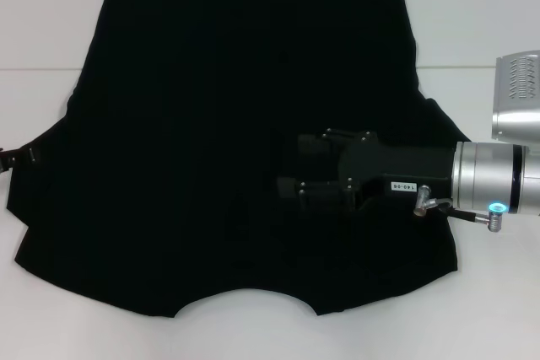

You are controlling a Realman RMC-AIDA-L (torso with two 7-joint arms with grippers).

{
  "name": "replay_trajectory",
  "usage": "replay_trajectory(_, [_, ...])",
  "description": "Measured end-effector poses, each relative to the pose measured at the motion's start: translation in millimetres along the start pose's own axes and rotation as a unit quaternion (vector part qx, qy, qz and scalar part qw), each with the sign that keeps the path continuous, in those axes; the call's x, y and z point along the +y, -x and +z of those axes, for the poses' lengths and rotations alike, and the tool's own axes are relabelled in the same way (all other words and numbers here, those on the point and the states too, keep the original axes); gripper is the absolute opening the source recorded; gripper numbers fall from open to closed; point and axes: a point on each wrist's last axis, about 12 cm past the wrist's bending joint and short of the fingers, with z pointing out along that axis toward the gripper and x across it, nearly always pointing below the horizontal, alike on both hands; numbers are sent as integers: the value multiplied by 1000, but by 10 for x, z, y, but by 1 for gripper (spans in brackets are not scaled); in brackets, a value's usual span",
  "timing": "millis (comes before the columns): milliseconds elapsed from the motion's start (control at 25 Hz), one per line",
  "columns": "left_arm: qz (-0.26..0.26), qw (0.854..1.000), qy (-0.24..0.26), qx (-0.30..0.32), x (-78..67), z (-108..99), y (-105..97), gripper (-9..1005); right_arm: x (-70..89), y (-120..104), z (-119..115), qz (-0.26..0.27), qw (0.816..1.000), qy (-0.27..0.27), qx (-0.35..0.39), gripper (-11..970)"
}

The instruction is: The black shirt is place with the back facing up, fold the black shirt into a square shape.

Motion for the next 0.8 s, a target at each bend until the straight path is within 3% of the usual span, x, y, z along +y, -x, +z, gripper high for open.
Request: replay_trajectory(800, [-15,1000,6,13,6,117,-139,839,-3,8,3,-8,1000,0,0,877])
